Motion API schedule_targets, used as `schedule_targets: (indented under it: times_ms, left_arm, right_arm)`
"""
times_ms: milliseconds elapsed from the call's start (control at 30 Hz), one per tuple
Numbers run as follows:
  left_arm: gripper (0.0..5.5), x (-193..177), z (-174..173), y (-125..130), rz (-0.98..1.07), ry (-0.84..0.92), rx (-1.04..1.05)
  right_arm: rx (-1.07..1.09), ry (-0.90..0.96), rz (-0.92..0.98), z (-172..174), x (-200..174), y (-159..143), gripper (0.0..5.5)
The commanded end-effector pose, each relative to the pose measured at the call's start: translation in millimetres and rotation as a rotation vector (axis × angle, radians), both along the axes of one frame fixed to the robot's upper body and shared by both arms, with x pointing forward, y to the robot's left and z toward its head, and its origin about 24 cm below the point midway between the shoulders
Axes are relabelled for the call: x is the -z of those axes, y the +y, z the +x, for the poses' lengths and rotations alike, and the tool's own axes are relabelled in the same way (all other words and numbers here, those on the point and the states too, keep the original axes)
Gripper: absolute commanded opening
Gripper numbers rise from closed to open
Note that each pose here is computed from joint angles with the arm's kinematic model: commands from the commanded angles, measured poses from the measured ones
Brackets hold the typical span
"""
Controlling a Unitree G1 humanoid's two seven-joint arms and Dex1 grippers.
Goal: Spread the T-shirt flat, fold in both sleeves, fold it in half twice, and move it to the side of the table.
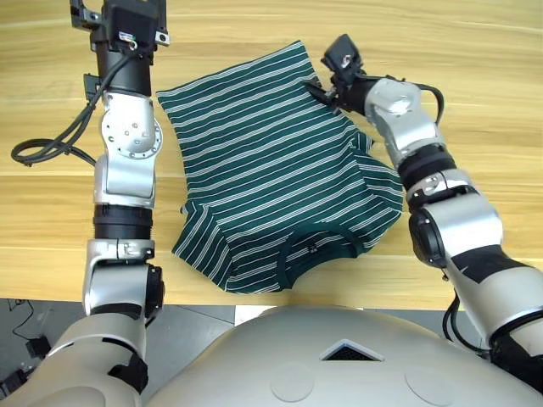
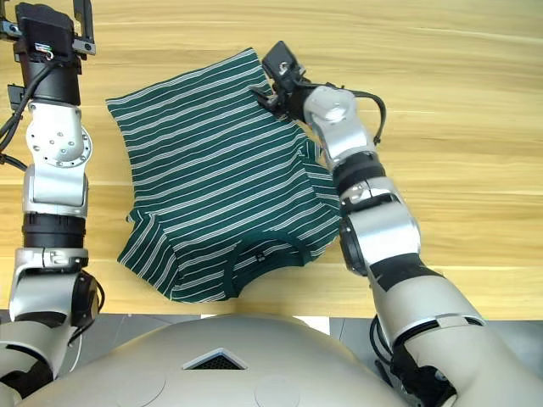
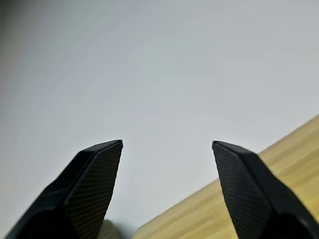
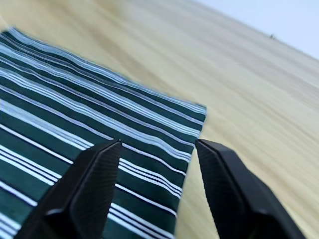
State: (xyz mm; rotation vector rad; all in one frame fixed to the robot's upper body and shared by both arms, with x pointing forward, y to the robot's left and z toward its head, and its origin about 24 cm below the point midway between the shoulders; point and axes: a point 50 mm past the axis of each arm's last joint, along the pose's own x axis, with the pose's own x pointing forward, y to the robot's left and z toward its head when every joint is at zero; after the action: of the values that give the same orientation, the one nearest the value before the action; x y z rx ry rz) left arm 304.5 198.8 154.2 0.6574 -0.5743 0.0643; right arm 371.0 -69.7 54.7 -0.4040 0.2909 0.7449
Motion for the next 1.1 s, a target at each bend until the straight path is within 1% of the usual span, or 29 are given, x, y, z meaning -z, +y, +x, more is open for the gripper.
schedule_targets:
  times_ms: [33,167,233,433,500,600,700,733,800,867,967,1100]
  left_arm:
    - [3.34,-13.6,-8.7,-12.8,-0.019,-0.009,0.053]
    - [3.34,-13.5,-10.6,-17.2,-0.013,0.013,0.056]
    - [3.34,-14.9,-12.7,-19.1,-0.018,0.012,0.062]
    - [3.34,-22.1,-20.4,-29.0,-0.048,-0.007,0.098]
    - [3.34,-22.9,-22.3,-30.2,-0.052,-0.011,0.096]
    - [3.34,-23.0,-24.0,-32.4,-0.055,-0.014,0.095]
    - [3.34,-19.3,-21.7,-32.2,-0.052,-0.002,0.085]
    - [3.34,-17.7,-20.4,-31.8,-0.052,0.004,0.083]
    - [3.34,-14.2,-17.9,-30.7,-0.050,0.016,0.079]
    - [3.34,-11.5,-16.7,-28.2,-0.052,0.025,0.072]
    - [3.34,-10.0,-16.2,-29.0,-0.058,0.031,0.078]
    - [3.34,-13.2,-16.8,-35.4,-0.053,0.024,0.106]
  right_arm:
    - [0.022,-0.042,-0.106,6.4,-4.7,9.3,2.74]
    - [0.055,-0.039,-0.209,5.7,5.8,-4.9,2.74]
    - [0.074,-0.028,-0.222,4.7,11.2,-19.5,2.74]
    - [0.232,-0.041,-0.125,7.9,5.5,-84.4,2.74]
    - [0.268,-0.039,-0.106,6.5,5.7,-97.5,2.74]
    - [0.285,-0.026,-0.068,2.5,9.7,-105.4,2.74]
    - [0.270,-0.017,-0.053,-2.8,17.7,-101.9,2.74]
    - [0.264,-0.030,-0.017,-2.1,15.6,-97.6,2.74]
    - [0.234,-0.122,0.201,4.9,-7.6,-83.4,2.74]
    - [0.196,-0.159,0.314,7.8,-20.4,-72.9,2.74]
    - [0.088,-0.114,0.273,4.7,-14.7,-51.4,2.74]
    - [-0.053,-0.049,0.069,0.1,-2.1,-25.8,2.74]
